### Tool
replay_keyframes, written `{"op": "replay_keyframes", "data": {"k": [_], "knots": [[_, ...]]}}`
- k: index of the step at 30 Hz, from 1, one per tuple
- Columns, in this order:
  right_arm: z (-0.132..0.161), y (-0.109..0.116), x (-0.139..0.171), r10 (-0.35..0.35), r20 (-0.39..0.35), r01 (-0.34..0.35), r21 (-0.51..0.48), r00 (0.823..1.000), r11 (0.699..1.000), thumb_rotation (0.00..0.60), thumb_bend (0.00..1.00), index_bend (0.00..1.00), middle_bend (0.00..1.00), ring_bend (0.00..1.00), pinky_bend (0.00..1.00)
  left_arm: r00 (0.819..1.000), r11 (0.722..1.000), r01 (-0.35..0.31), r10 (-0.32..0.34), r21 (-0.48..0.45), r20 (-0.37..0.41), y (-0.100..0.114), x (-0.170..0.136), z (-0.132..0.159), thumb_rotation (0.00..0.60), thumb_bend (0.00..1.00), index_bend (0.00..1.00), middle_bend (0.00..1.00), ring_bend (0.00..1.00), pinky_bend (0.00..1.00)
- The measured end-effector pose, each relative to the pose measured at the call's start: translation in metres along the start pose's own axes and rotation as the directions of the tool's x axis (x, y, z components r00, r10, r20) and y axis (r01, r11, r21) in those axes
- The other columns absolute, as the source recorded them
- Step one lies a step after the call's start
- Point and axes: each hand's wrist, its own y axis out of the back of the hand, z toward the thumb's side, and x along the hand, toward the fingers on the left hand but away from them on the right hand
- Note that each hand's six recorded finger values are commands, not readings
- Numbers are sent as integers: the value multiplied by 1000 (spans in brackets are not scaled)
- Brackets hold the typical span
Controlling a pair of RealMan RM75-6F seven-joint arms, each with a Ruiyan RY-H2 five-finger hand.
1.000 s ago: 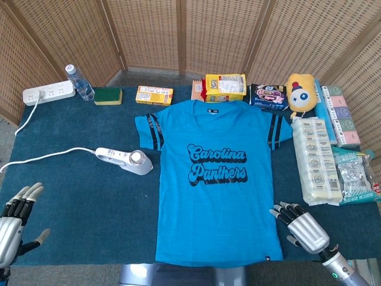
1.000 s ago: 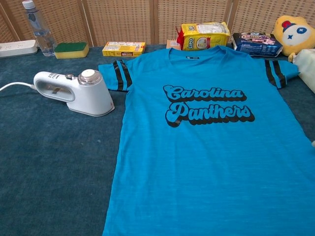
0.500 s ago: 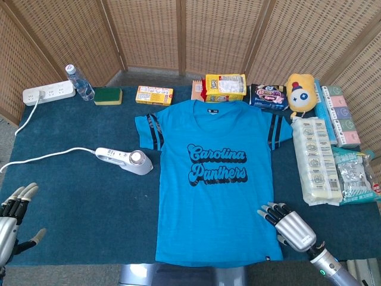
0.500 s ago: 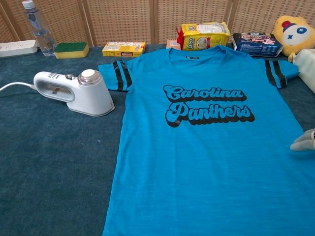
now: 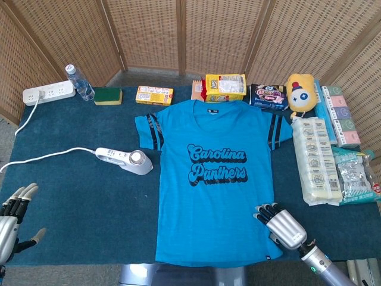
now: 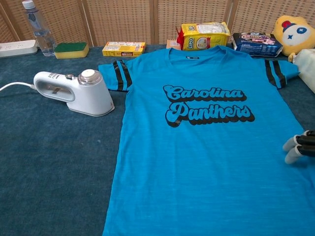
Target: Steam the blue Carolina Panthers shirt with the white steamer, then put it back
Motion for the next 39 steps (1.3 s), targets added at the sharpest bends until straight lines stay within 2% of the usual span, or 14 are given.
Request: {"op": "replay_keyframes", "data": {"k": [7,17,23,29,32,39], "knots": [[2,1,-4,-6,8,6,-4,1000,1000,600,437,493,380,396,550,1000,1000,1,-1,-3,-2,-1,2,-3,600,245,0,69,0,95],[3,5,-3,-29,26,30,-25,999,999,600,540,499,442,498,678,1000,1000,1,-1,0,4,-2,3,-2,600,245,0,69,0,95],[4,7,0,-39,50,42,-57,998,997,600,608,499,494,557,738,1000,999,17,-17,34,22,-3,7,3,600,245,0,69,0,95],[4,8,2,-38,64,43,-81,997,996,600,627,529,539,621,794,998,997,29,-33,74,53,-5,18,11,600,246,6,69,0,95],[5,10,3,-44,70,50,-99,997,994,600,624,547,560,651,810,997,995,35,-42,98,69,-7,26,16,600,246,45,69,0,95],[4,14,2,-56,77,65,-118,995,991,600,617,556,568,662,814,992,984,48,-66,170,103,-13,52,27,600,246,68,83,26,140]]}}
